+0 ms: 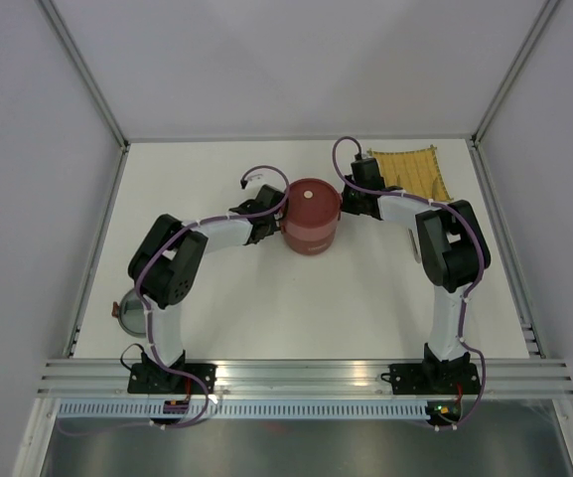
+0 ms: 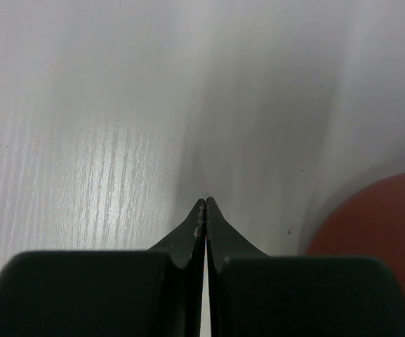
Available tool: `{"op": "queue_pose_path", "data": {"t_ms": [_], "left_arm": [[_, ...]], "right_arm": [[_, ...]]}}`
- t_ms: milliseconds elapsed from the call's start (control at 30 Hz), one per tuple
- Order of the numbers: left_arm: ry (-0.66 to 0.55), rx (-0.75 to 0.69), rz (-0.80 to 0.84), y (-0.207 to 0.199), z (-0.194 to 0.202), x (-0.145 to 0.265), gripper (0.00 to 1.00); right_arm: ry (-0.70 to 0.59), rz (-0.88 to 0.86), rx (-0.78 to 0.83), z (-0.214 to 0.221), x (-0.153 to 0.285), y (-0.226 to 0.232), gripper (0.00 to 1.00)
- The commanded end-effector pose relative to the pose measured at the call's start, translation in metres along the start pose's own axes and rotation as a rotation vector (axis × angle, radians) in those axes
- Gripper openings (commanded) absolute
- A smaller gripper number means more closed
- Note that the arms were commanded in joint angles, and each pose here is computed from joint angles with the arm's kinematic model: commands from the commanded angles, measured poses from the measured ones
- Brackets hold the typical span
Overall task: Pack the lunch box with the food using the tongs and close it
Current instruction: Adjust the packing box at the center of the board.
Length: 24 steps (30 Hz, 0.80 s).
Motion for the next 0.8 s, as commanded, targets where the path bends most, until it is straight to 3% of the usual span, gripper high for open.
{"op": "queue_pose_path", "data": {"t_ms": [0,200,533,767], "left_arm": [[0.078,0.033,0.205,-0.056,0.029,-0.004,0.02],[0.086,0.013,0.146,-0.043,0.03,-0.002,0.02],[0.107,0.053,0.107,0.052,0.012,0.012,0.02],[0.119,0.032,0.131,0.08,0.0,0.03,0.02]], "right_arm": [[0.22,-0.173,0.056,0.068,0.001,0.051,0.0],[0.203,-0.132,0.061,0.068,0.002,0.049,0.01],[0.194,-0.059,-0.058,0.07,0.029,0.047,0.0],[0.098,0.036,-0.049,0.045,0.046,0.041,0.0]]}}
Point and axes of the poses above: each gripper's point midway between its finger pads, its own x axis back along the fingers, its own y axis along the line the jaws close on, z = x × y, the point moved 10 cm from there along x, back along the fingers, and after that the axes turned 14 degrees about -x, right-handed, at the moved point
